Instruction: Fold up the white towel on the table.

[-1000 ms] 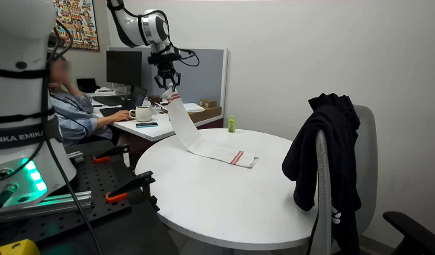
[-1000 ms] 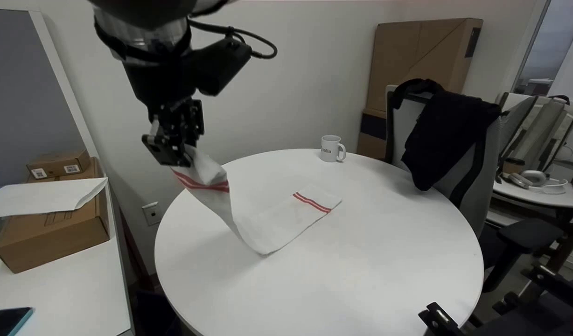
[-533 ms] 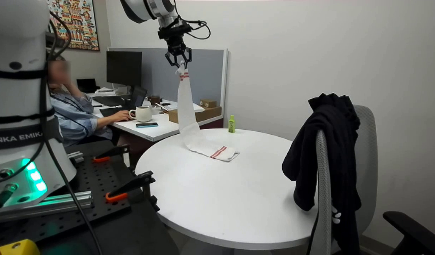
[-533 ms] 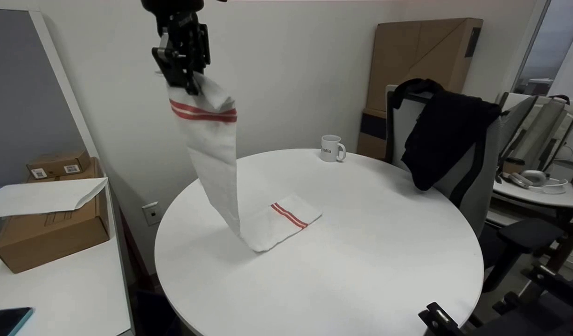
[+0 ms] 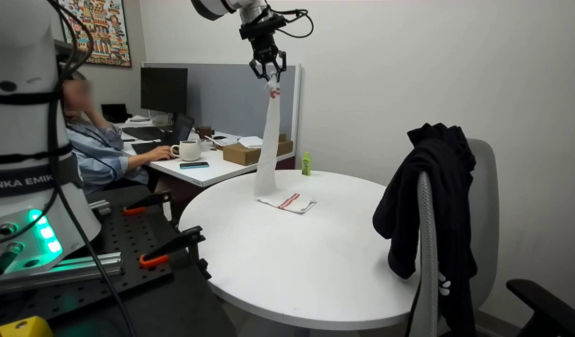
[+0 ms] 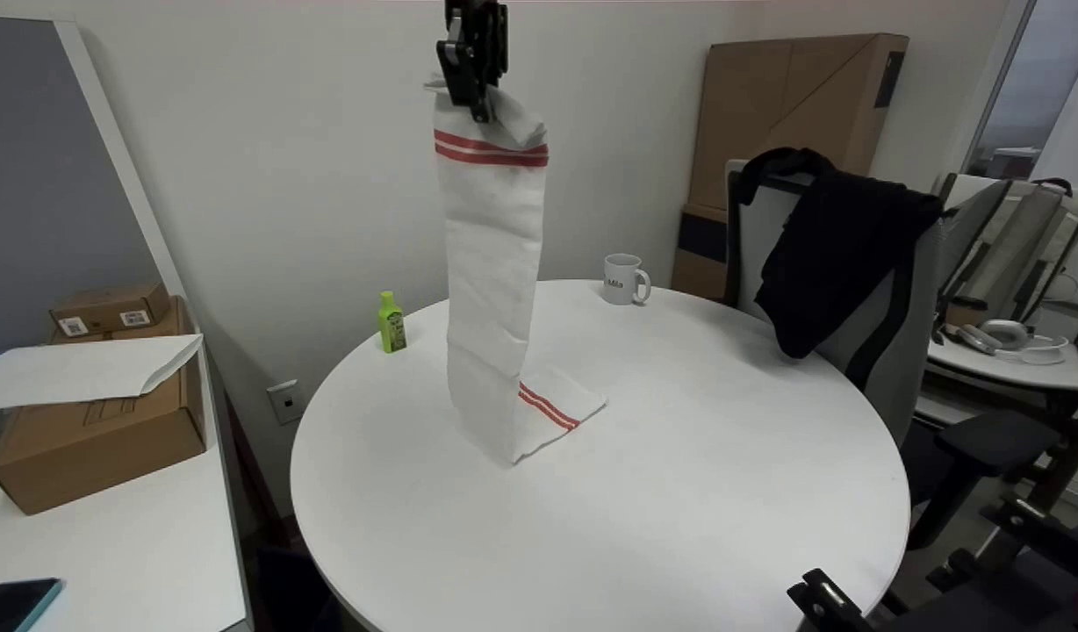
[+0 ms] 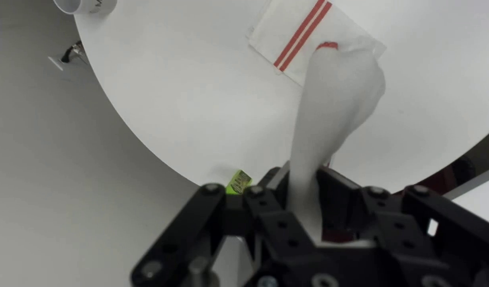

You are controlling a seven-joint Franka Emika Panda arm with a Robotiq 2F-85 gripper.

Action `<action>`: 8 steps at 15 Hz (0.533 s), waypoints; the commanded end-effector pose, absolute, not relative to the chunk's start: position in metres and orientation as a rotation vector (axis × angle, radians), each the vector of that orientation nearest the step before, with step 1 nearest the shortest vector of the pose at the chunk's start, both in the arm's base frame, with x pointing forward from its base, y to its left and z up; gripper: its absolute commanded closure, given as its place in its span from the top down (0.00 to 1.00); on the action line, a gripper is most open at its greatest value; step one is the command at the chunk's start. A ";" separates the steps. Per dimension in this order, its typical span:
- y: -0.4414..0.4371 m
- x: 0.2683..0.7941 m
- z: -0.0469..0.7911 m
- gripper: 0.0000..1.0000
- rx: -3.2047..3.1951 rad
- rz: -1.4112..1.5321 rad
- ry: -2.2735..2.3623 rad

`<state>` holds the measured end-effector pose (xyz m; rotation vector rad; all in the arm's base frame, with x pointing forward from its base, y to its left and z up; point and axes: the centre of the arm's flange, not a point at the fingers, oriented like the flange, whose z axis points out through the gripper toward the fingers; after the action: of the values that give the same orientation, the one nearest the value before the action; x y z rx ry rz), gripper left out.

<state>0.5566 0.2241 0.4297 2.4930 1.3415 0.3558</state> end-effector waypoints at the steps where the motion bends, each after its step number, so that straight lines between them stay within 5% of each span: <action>1: 0.194 0.577 0.439 0.06 2.459 0.312 1.348; 8: 0.165 0.602 0.429 0.06 2.428 0.215 1.362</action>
<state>0.5840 0.1720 0.4301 2.4666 1.3429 0.2674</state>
